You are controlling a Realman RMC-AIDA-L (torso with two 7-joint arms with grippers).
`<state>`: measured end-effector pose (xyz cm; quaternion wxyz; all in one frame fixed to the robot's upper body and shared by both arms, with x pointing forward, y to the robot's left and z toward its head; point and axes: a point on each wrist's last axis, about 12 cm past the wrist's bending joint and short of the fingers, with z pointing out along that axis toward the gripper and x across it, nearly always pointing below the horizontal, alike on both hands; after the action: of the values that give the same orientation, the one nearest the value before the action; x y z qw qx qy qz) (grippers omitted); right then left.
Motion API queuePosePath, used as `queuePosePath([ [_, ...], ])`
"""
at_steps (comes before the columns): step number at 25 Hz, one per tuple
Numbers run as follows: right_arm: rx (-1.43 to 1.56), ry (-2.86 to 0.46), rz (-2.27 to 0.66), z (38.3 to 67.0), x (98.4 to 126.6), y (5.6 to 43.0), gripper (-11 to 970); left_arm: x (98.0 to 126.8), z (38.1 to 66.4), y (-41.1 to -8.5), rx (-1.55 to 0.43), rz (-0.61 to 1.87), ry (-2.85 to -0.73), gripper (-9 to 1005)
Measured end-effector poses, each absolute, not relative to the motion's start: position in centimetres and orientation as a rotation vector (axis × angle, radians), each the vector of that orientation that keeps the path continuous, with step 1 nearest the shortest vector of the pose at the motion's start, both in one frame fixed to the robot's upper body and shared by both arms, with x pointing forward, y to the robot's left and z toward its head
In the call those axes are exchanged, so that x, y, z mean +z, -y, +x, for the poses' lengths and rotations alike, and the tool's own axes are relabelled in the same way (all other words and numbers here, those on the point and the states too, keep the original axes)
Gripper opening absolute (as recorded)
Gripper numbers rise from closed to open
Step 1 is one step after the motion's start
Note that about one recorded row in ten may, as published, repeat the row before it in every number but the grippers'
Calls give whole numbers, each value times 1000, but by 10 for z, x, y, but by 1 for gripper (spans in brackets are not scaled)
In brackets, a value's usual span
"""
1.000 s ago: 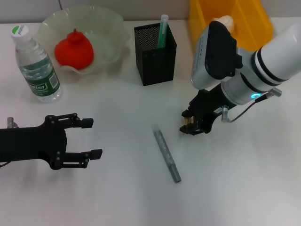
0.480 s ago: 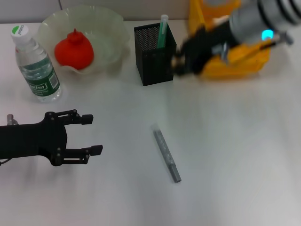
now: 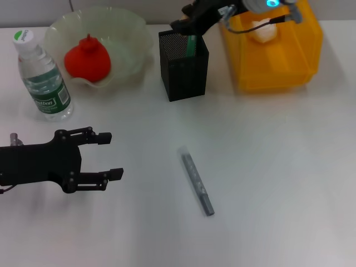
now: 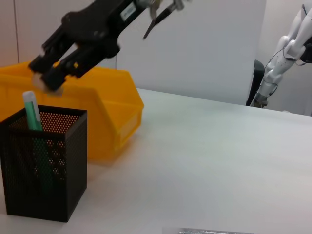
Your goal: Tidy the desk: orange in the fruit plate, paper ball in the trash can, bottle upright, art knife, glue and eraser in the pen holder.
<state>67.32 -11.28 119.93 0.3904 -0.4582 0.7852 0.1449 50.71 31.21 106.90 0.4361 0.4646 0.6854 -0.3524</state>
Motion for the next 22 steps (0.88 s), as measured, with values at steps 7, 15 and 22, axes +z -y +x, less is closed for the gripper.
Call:
queuePosePath([
  [7,354,-2005,-1191,674,1191,105,469,1070,509,-312,-871,1149,-1700,825],
  [15,344,-2007,-1156,676,1187,107,496,1072,510,-313,-866,1148,-1698,825],
  [22,432,-2020,-1103,671,1197,107,608,1072,510,-315,-863,1149,-1700,824],
])
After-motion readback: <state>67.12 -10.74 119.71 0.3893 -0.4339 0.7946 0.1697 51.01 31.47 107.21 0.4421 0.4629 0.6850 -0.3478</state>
